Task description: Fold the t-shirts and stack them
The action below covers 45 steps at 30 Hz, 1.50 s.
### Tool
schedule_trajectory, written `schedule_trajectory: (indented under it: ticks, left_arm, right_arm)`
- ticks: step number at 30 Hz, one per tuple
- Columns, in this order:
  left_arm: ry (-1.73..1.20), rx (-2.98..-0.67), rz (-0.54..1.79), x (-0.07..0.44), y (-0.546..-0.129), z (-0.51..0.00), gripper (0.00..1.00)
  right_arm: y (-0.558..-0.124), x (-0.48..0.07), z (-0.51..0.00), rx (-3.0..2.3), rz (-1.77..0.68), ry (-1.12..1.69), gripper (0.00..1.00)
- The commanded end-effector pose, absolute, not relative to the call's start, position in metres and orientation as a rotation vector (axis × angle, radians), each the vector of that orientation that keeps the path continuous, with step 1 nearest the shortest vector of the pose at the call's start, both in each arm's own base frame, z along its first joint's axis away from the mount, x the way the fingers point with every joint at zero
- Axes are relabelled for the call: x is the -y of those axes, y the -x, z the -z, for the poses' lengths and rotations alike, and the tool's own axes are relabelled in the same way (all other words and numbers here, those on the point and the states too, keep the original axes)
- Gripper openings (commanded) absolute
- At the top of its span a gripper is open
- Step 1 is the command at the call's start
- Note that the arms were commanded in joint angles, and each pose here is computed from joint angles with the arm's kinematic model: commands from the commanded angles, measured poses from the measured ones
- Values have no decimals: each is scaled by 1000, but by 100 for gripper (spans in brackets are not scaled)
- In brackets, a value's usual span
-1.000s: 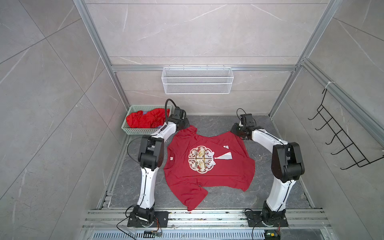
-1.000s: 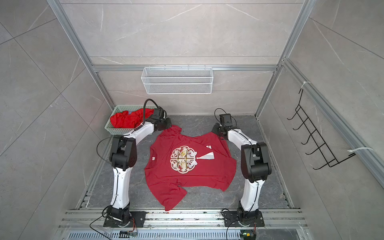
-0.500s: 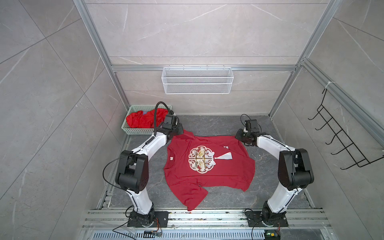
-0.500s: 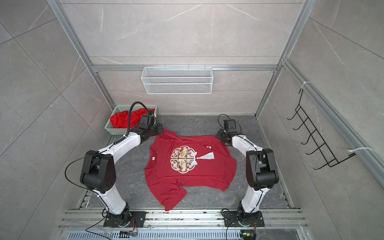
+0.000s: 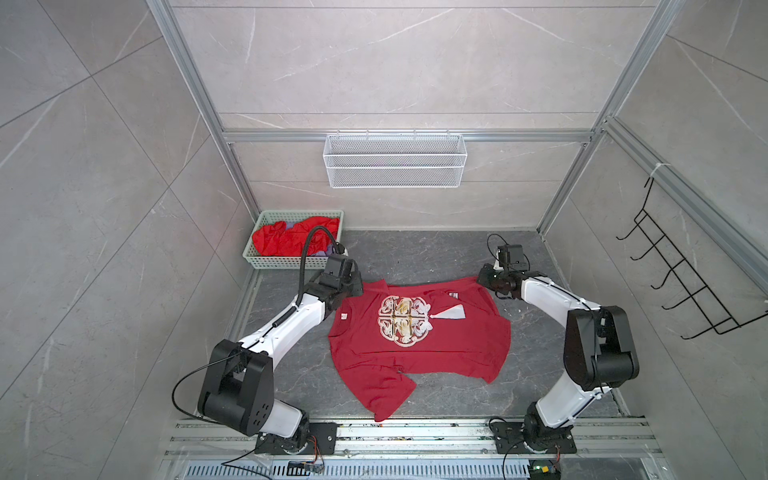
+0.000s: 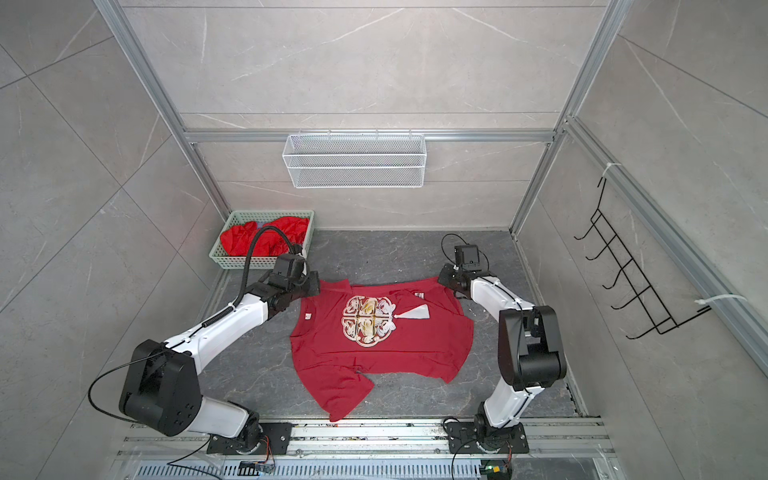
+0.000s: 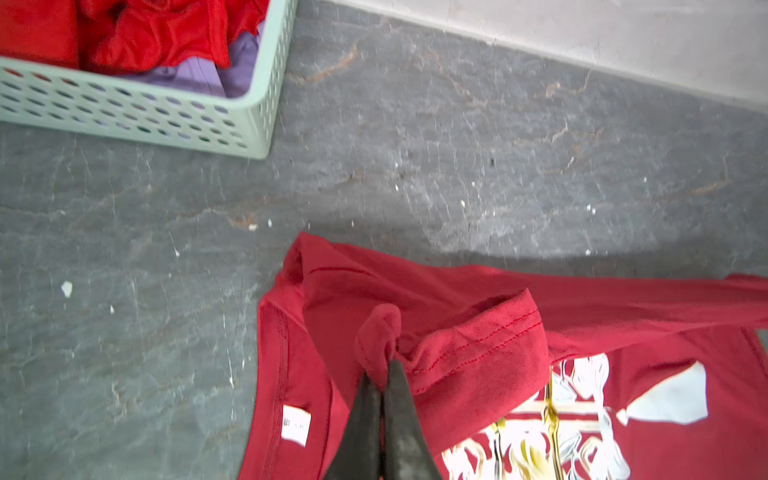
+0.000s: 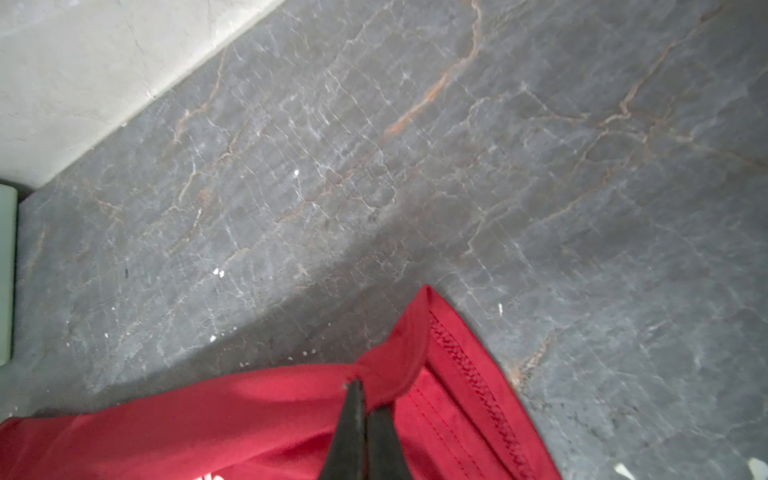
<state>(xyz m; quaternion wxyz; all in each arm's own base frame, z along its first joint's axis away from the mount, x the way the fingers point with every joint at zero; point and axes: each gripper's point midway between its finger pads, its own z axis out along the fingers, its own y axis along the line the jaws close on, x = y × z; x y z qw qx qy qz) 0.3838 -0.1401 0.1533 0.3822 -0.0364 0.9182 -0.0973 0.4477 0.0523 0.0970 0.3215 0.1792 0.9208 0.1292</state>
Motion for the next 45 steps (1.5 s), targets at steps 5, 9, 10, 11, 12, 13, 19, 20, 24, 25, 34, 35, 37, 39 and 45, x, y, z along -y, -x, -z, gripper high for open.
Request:
schedule_trajectory:
  ticks: [5, 9, 10, 11, 12, 13, 19, 20, 24, 25, 34, 35, 37, 39, 45]
  left_arm:
    - [218, -2356, 197, 121, -363, -139, 0]
    - [235, -2383, 188, 121, -356, -124, 0]
    - [241, -2390, 189, 121, -356, -120, 0]
    - [245, -2394, 190, 122, -356, -117, 0]
    - [245, -2399, 193, 123, -356, -116, 0]
    - [244, -2404, 196, 125, -356, -113, 0]
    - [232, -2412, 210, 132, -361, -108, 0]
    - [218, -2407, 209, 134, -365, -111, 0]
    - [134, -2369, 165, 141, -390, -134, 0]
    - [109, -2355, 153, 143, -397, -140, 0]
    - [-15, -2261, 114, 163, -475, -174, 0]
    - [-19, -2256, 115, 164, -482, -175, 0]
    - [-29, -2248, 110, 165, -493, -177, 0]
    - [-33, -2237, 86, 162, -503, -179, 0]
    - [6, -2191, 105, 147, -526, -195, 0]
  right_arm:
    - [-433, -52, -100, -2420, -366, -437, 1]
    - [-418, -52, -91, -2438, -370, -447, 1]
    - [-416, -53, -88, -2443, -375, -450, 1]
    - [-413, -53, -84, -2452, -378, -455, 1]
    - [-411, -53, -81, -2457, -379, -460, 1]
    - [-409, -53, -79, -2461, -382, -464, 1]
    - [-406, -53, -71, -2471, -382, -481, 1]
    - [-409, -53, -73, -2473, -378, -473, 1]
    - [-432, -55, -88, -2447, -382, -445, 1]
    - [-437, -56, -91, -2441, -383, -443, 1]
    - [-487, -57, -102, -2399, -400, -485, 1]
    - [-489, -57, -101, -2399, -399, -492, 1]
    - [-495, -57, -100, -2396, -400, -502, 1]
    - [-498, -54, -98, -2394, -395, -519, 1]
    - [-506, -45, -92, -2389, -387, -573, 1]
